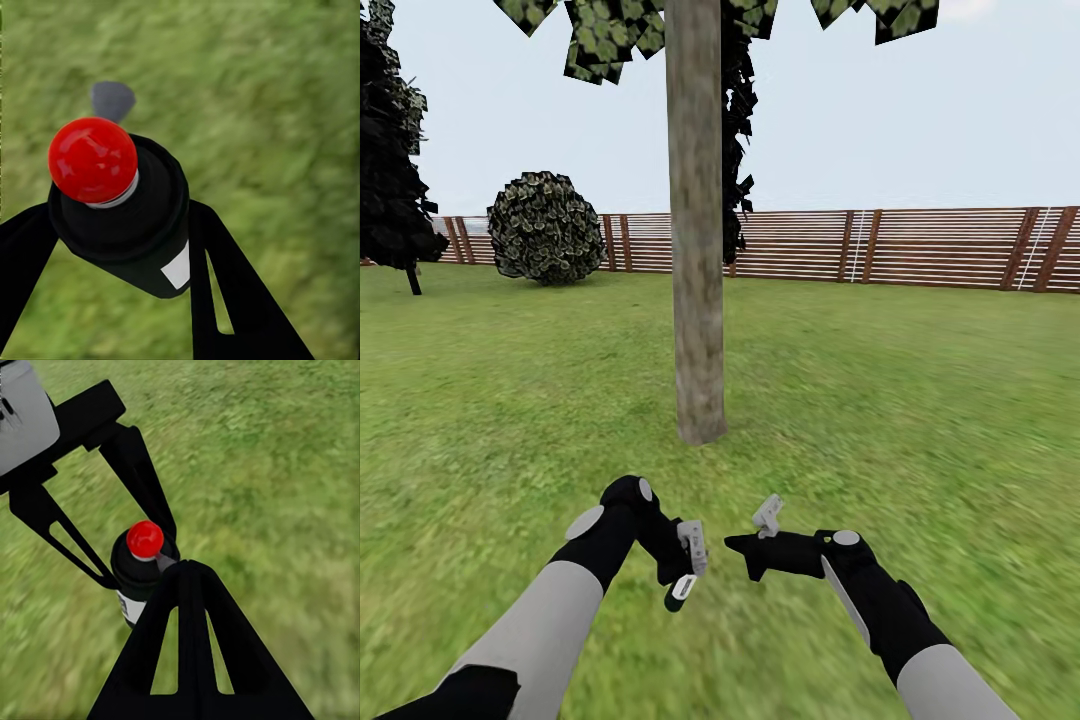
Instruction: In the garden, pick up the pesticide atomizer on the floor and spray pesticide onto both trees until each tree trunk is fully covered.
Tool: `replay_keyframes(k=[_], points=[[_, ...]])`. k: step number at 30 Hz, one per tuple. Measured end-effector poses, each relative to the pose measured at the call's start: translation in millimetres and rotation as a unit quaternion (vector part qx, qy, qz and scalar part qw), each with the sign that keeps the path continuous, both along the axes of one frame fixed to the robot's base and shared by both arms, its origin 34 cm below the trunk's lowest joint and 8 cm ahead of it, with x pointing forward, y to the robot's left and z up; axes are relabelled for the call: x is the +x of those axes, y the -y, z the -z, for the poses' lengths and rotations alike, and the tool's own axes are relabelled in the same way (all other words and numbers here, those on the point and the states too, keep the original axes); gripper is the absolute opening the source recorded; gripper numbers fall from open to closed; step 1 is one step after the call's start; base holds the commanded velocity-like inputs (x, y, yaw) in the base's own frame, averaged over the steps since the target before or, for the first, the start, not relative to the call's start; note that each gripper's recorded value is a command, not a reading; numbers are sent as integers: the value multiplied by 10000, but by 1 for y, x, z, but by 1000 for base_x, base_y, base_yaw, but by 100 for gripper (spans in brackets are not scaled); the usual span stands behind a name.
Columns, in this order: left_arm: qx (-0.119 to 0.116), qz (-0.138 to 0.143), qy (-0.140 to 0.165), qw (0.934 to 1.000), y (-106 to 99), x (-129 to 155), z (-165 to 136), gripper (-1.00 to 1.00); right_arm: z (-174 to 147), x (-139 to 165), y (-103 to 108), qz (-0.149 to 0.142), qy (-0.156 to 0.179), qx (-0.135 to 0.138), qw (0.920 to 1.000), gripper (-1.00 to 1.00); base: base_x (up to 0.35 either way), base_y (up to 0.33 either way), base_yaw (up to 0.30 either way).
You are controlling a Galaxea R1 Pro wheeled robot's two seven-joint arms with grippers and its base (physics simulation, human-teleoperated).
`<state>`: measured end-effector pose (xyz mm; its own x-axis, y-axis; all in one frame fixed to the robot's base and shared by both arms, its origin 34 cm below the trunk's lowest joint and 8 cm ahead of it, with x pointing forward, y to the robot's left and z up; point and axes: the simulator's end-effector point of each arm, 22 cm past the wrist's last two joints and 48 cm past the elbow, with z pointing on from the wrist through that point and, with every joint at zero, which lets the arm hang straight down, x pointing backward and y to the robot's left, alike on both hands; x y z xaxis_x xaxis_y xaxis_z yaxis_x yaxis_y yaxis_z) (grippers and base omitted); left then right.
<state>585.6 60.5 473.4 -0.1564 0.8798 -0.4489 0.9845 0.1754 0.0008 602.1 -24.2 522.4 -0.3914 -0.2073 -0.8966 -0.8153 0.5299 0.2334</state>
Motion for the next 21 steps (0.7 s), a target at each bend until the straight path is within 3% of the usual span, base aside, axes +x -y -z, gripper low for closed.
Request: replay_keyframes(k=[15, 21], points=[[11, -46, 93, 9999, 0, 5, 0, -100, 0, 0, 0, 0, -2, -1, 10000, -100, 0, 0, 0], [1, -45, 89, 10000, 0, 4, 0, -100, 5, -8, -9, -171, -1, -95, 9998, -100, 0, 0, 0]])
